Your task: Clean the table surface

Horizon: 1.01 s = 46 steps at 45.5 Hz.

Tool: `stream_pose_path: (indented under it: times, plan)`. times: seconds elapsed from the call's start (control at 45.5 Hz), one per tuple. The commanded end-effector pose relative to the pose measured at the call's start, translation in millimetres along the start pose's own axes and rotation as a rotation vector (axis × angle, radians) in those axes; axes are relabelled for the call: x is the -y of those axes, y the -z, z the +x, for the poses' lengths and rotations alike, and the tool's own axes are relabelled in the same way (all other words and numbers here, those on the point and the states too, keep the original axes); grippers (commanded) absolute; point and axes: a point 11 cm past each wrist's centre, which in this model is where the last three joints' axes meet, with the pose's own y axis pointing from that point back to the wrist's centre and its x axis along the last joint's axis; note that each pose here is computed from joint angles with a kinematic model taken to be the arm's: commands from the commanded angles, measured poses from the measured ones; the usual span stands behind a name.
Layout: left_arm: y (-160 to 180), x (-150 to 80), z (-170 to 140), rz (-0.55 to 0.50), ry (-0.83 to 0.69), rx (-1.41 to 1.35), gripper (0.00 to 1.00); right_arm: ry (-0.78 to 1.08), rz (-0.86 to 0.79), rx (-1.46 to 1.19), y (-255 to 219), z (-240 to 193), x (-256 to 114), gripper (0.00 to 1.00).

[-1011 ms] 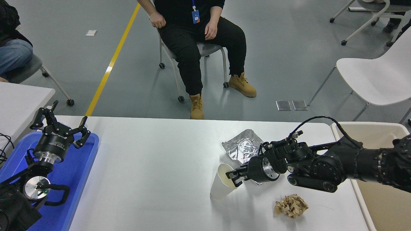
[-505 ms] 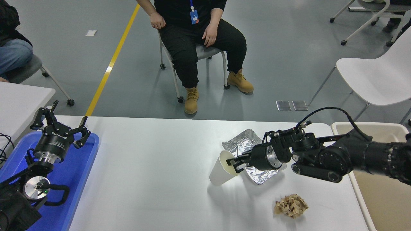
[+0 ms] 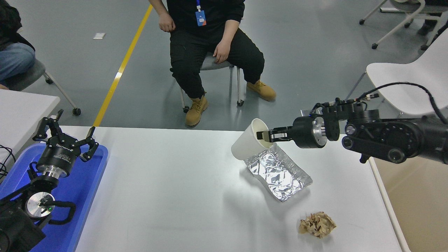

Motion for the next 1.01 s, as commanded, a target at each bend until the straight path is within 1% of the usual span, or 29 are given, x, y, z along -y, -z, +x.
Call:
stream_pose_path:
  times: [0.0, 0.154, 0.264, 0.374, 0.462, 0.484, 0.593, 0.769, 0.989]
  plan:
    - [0, 0, 0, 0.000, 0.000, 0.000, 1.00, -0.100, 0.022, 0.082, 2, 50, -40, 0.00]
    - [0, 0, 0, 0.001, 0.000, 0.000, 1.00, -0.158, -0.004, 0.115, -12, 68, -71, 0.00]
    - [0, 0, 0, 0.000, 0.000, 0.000, 1.00, -0.207, -0.061, 0.135, -34, 73, -96, 0.00]
    - [0, 0, 0, 0.001, 0.000, 0.000, 1.00, -0.260, -0.160, 0.172, -71, 72, -125, 0.00]
    - [0, 0, 0, 0.001, 0.001, 0.001, 1.00, -0.313, -0.257, 0.196, -103, 72, -155, 0.00]
    - [0, 0, 0, 0.000, 0.000, 0.000, 1.00, -0.342, -0.308, 0.208, -119, 72, -172, 0.00]
    - [1, 0, 0, 0.002, 0.000, -0.001, 1.00, -0.405, -0.409, 0.245, -149, 69, -209, 0.00]
    - [0, 0, 0, 0.001, 0.001, 0.001, 1.00, -0.484, -0.584, 0.302, -197, 53, -259, 0.00]
    - [0, 0, 0, 0.000, 0.000, 0.000, 1.00, -0.564, -0.817, 0.405, -252, 1, -321, 0.00]
